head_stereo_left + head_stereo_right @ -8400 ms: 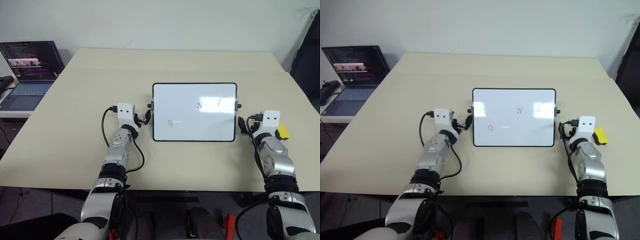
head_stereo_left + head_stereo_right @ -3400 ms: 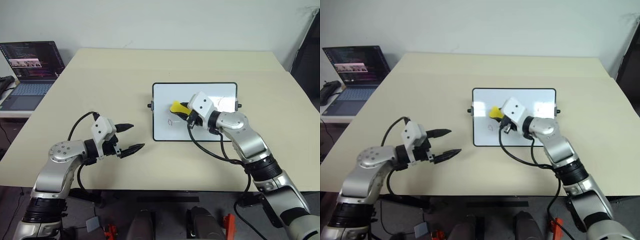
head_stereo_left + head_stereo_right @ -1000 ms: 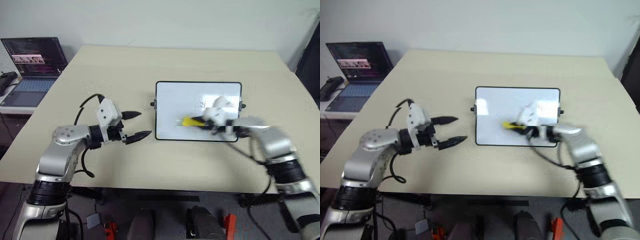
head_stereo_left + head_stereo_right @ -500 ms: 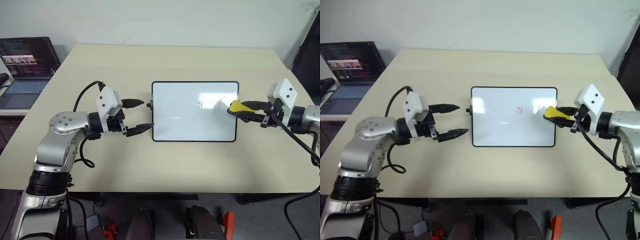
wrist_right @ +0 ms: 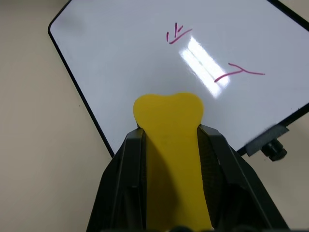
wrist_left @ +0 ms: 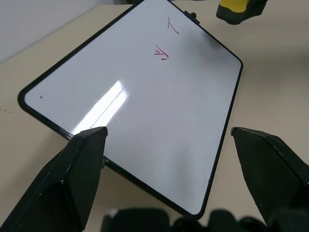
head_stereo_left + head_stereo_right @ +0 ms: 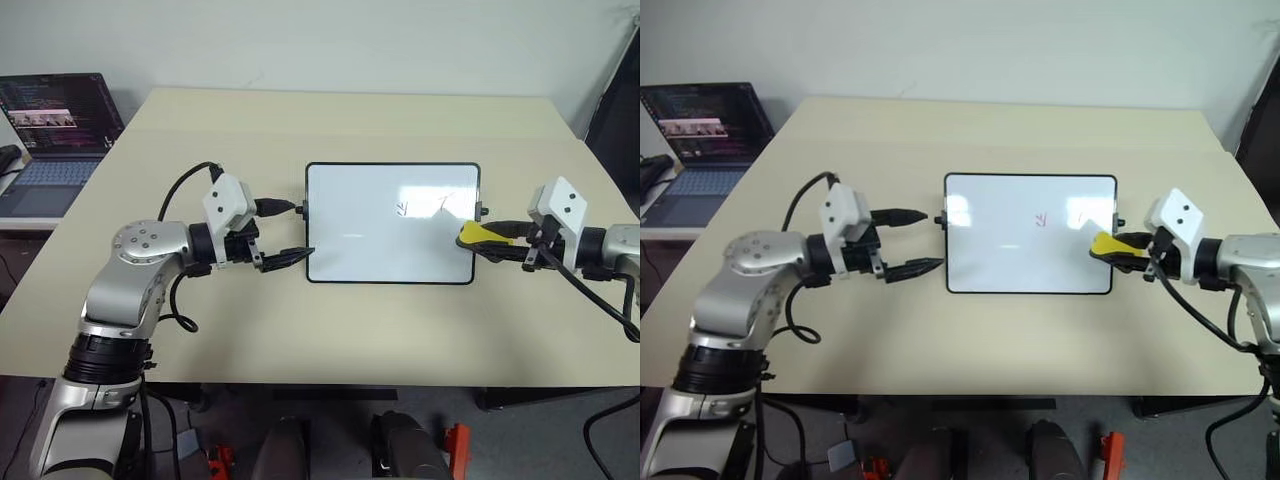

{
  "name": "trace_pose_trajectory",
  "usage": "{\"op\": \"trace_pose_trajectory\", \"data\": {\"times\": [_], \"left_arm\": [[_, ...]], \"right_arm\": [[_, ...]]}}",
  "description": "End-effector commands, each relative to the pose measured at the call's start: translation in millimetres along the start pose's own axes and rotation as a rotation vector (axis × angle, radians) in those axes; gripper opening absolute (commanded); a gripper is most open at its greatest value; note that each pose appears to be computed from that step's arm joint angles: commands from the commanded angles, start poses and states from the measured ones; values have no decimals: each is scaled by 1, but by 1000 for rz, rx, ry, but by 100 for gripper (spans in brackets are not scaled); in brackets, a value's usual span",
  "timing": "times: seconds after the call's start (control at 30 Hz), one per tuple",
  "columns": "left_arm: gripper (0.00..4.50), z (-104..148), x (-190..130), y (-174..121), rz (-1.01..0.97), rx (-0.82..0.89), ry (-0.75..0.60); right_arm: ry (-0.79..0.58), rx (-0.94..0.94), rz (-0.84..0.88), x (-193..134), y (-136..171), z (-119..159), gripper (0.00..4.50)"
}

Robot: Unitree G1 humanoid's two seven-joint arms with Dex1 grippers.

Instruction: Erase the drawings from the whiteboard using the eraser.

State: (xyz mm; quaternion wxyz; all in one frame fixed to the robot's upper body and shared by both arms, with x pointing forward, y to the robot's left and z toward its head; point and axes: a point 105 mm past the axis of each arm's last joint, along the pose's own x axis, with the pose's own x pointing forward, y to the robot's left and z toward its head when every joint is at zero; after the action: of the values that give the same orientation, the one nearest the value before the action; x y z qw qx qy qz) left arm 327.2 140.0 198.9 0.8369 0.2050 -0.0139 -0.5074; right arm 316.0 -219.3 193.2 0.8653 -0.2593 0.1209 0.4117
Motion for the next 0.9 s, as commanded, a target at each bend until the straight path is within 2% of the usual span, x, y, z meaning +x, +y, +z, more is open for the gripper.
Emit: {"op": "trace_pose_trajectory", "data": {"times": [0.03, 0.43, 0.6, 0.9], "left_arm": [[450, 9, -1, 1, 0, 39, -7], [450, 9, 3, 6, 11, 34, -4], [450, 6, 2, 7, 14, 26, 15], [450, 5, 4, 9, 16, 25, 22]], "right_arm": [[3, -31, -16, -10, -2, 2, 112], [13, -17, -53, -15, -7, -2, 111], [59, -30, -141, -31, -25, -10, 111], [63, -31, -152, -32, -32, -13, 111]]}}
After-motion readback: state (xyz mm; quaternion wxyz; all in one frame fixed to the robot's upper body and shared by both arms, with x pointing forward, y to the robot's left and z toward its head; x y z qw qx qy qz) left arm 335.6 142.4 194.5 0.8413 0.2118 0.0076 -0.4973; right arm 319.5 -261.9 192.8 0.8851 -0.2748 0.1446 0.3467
